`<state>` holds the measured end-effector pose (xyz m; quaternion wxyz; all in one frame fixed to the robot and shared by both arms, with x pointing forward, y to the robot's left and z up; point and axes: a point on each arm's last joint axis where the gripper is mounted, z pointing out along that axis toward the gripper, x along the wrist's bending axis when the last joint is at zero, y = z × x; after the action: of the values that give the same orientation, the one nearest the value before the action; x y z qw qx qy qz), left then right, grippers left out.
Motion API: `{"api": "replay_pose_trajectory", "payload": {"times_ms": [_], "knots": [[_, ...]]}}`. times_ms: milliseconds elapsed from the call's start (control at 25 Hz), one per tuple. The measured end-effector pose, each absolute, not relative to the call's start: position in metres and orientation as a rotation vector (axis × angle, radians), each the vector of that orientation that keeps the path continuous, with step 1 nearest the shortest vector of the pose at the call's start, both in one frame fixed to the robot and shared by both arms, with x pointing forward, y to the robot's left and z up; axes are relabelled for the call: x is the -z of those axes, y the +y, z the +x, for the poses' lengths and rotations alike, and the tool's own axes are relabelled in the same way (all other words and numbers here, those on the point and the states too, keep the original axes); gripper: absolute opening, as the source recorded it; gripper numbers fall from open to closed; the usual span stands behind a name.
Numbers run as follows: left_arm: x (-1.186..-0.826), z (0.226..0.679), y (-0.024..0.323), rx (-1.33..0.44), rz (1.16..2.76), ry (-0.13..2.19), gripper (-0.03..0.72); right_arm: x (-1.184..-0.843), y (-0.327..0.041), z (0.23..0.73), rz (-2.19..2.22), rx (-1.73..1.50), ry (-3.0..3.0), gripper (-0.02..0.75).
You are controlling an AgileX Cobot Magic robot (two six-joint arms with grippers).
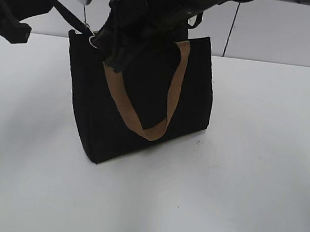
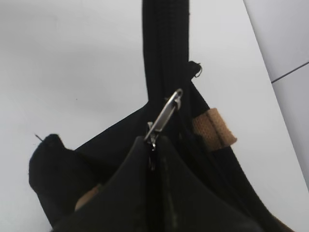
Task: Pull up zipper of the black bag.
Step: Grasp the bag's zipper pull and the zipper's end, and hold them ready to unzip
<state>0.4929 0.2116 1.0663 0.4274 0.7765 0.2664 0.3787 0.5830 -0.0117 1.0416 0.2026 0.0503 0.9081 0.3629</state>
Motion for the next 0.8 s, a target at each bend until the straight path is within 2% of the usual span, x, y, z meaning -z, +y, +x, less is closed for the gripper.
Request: {"api": "replay_pose_trajectory", "payload": {"times_ms": [240, 560, 800], "knots": [[-1.061, 0.494, 0.217, -0.98, 1.959, 0.734, 0.015, -1.047, -0.013, 0.579, 0.148, -1.022, 2.55, 0.003], [-1.025, 0.48, 0.223, -0.906, 2.054, 0.814, 0.015, -1.045, -0.014, 0.575, 0.153, -1.016, 2.613, 0.002], [-1.021, 0.478, 0.227, -0.924, 2.07, 0.844, 0.015, -1.045, -0.014, 0.575, 0.269, -1.044, 2.624, 0.002]]}}
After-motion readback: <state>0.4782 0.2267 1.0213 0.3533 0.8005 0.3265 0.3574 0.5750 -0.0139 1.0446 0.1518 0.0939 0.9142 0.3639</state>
